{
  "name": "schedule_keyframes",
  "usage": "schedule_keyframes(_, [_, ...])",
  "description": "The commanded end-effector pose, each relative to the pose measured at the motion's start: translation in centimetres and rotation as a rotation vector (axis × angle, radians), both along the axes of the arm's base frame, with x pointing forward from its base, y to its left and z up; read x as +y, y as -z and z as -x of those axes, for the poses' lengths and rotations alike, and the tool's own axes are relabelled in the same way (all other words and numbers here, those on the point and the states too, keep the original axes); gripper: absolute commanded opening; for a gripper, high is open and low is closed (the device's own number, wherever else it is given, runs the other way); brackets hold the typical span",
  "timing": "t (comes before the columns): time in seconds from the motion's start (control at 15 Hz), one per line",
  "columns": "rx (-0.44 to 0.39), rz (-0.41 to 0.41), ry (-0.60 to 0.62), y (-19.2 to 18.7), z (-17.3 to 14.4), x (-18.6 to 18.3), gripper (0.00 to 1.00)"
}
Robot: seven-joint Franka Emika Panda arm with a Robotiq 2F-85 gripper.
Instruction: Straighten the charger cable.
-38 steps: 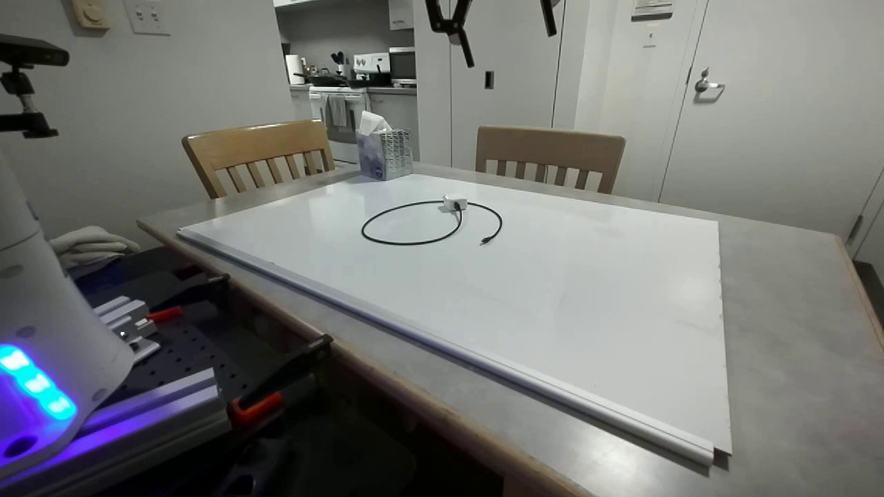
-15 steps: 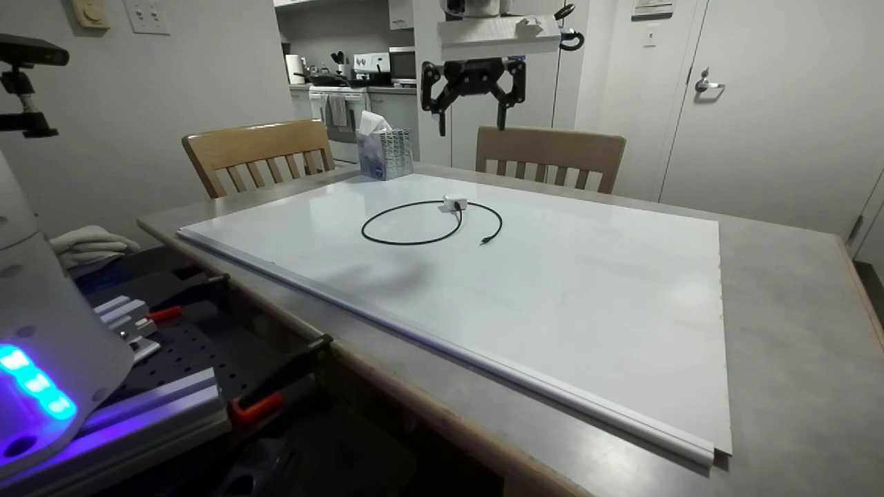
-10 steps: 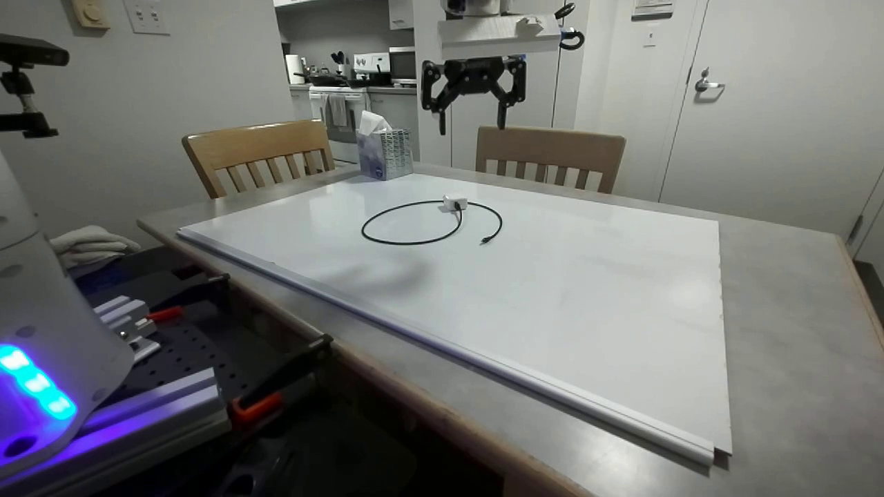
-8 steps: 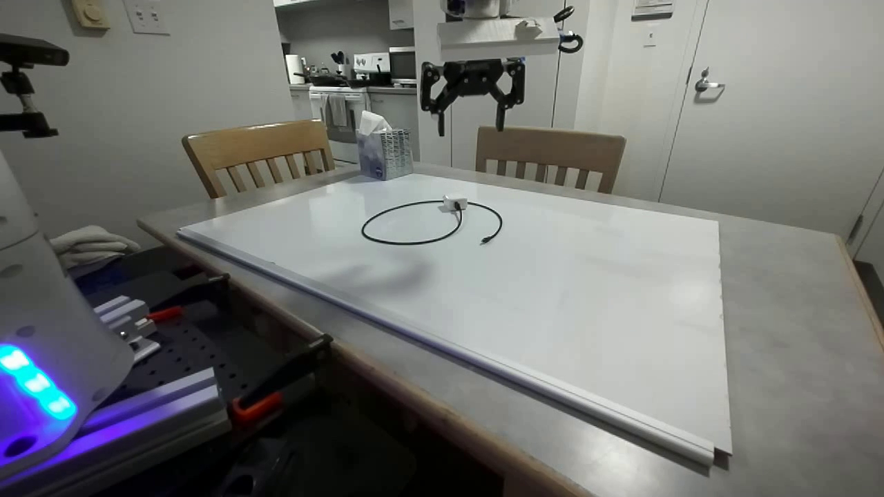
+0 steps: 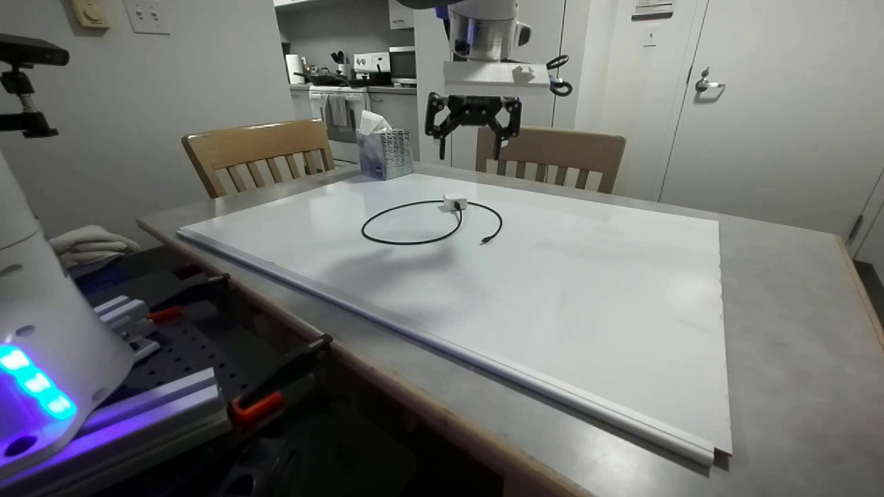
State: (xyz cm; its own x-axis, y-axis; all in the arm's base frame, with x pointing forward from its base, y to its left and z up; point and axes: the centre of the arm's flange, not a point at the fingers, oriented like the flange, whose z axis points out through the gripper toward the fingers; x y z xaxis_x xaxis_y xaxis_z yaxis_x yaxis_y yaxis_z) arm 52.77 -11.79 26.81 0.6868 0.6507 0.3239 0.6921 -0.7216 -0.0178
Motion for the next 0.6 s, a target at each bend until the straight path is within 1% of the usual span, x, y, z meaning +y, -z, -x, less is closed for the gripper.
schedule_keyframes(0.0, [0.011, 0.002, 0.000, 0.6, -0.5, 0.0, 1.00])
schedule_keyframes(0.27, [0.021, -0.010, -0.001, 1.5, -0.9, 0.2, 1.00])
schedule_keyframes(0.4, [0.099, -0.003, 0.017, 1.9, -1.2, 0.9, 1.00])
schedule_keyframes(0.47, [0.146, 0.014, 0.030, 2.3, -1.2, 1.2, 1.00])
schedule_keyframes(0.53, [0.215, 0.036, 0.057, 2.6, -1.4, 1.5, 1.00])
